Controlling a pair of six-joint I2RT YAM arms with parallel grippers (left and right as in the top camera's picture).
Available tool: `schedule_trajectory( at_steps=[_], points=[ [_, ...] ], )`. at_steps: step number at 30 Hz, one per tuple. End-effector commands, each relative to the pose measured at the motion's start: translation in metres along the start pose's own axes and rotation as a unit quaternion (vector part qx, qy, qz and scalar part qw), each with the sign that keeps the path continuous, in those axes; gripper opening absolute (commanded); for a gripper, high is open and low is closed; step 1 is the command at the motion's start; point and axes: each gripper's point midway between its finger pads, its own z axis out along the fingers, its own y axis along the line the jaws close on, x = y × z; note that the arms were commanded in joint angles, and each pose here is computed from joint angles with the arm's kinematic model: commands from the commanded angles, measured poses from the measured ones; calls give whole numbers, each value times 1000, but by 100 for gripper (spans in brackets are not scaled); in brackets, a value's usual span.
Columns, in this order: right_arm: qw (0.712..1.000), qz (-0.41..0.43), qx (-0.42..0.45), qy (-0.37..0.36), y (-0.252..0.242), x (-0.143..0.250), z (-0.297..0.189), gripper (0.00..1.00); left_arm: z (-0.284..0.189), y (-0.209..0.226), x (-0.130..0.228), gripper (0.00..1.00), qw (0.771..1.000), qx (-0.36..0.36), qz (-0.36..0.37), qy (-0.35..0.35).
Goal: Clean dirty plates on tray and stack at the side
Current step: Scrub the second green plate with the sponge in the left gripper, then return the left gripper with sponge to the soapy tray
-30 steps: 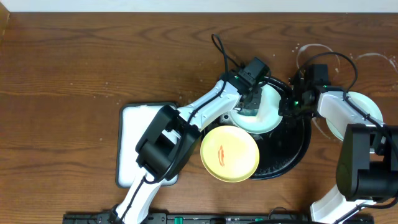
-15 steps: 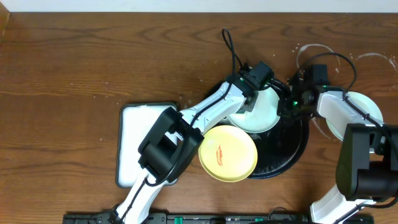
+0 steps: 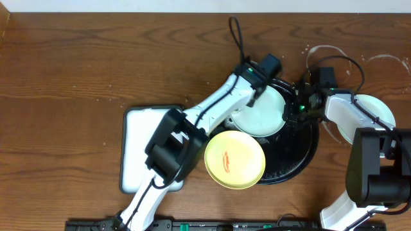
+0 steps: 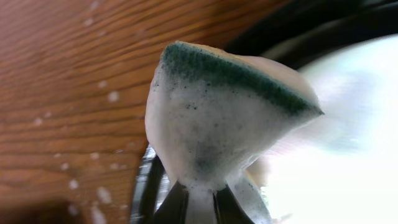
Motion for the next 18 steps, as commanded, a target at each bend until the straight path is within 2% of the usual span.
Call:
schedule_trajectory(
  at_steps=[1, 4, 8, 13, 18],
  points=[
    [999, 9, 49, 17, -24, 11, 7, 1, -21, 24, -9, 8, 999, 14, -34, -2],
    [999, 9, 49, 17, -24, 11, 7, 1, -36, 24, -2, 8, 997, 61, -43, 21],
    [999, 9, 49, 17, -24, 11, 7, 1, -66, 50, 7, 8, 992, 91, -75, 47],
    [999, 4, 48, 16, -24, 10, 7, 1, -112, 112, 21, 8, 987, 87, -120, 57],
    [999, 0, 47, 6, -23, 5, 7, 1, -142, 185, 52, 8, 978, 61, -182, 86]
  ],
)
